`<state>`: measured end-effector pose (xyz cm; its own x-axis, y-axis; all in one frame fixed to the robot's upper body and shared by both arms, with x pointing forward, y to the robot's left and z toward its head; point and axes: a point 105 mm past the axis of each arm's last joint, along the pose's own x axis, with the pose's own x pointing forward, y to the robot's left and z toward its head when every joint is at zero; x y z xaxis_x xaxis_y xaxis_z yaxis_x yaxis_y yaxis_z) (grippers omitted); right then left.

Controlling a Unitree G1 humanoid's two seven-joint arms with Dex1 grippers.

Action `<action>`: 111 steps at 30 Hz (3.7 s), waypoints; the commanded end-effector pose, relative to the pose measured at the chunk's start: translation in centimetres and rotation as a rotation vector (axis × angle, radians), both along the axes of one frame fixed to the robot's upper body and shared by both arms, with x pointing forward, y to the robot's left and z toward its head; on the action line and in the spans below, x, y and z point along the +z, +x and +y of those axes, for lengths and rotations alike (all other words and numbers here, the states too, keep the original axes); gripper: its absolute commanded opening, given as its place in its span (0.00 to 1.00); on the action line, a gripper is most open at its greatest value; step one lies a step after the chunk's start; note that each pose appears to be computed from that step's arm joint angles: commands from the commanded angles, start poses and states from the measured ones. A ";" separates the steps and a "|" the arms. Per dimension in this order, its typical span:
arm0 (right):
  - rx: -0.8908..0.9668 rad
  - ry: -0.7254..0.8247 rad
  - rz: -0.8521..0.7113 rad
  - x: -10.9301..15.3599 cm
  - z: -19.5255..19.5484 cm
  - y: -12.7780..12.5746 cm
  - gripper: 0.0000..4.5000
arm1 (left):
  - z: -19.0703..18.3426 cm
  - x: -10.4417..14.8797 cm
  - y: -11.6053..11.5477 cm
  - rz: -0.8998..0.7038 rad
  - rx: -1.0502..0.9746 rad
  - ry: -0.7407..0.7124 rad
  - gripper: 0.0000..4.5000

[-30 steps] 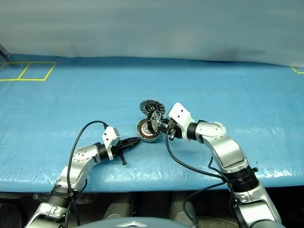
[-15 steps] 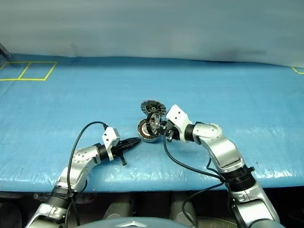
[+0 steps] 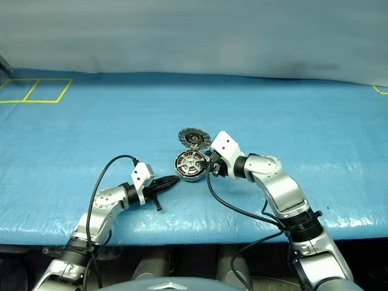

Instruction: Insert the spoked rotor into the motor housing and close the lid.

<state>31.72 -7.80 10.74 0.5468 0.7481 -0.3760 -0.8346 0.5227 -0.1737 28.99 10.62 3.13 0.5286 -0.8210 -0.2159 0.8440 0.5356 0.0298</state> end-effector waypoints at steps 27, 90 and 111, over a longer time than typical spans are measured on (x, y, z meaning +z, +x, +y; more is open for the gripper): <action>-0.058 0.127 -0.012 -0.3 1.6 1.4 0.01 | 0.8 2.5 0.3 -0.029 0.053 -0.106 0.00; -0.315 0.494 0.166 1.9 1.0 10.2 0.01 | 2.0 4.2 0.7 -0.051 0.136 -0.193 0.00; 0.093 0.479 0.286 1.8 4.5 3.7 0.01 | 3.0 4.0 0.0 -0.002 0.167 -0.226 0.00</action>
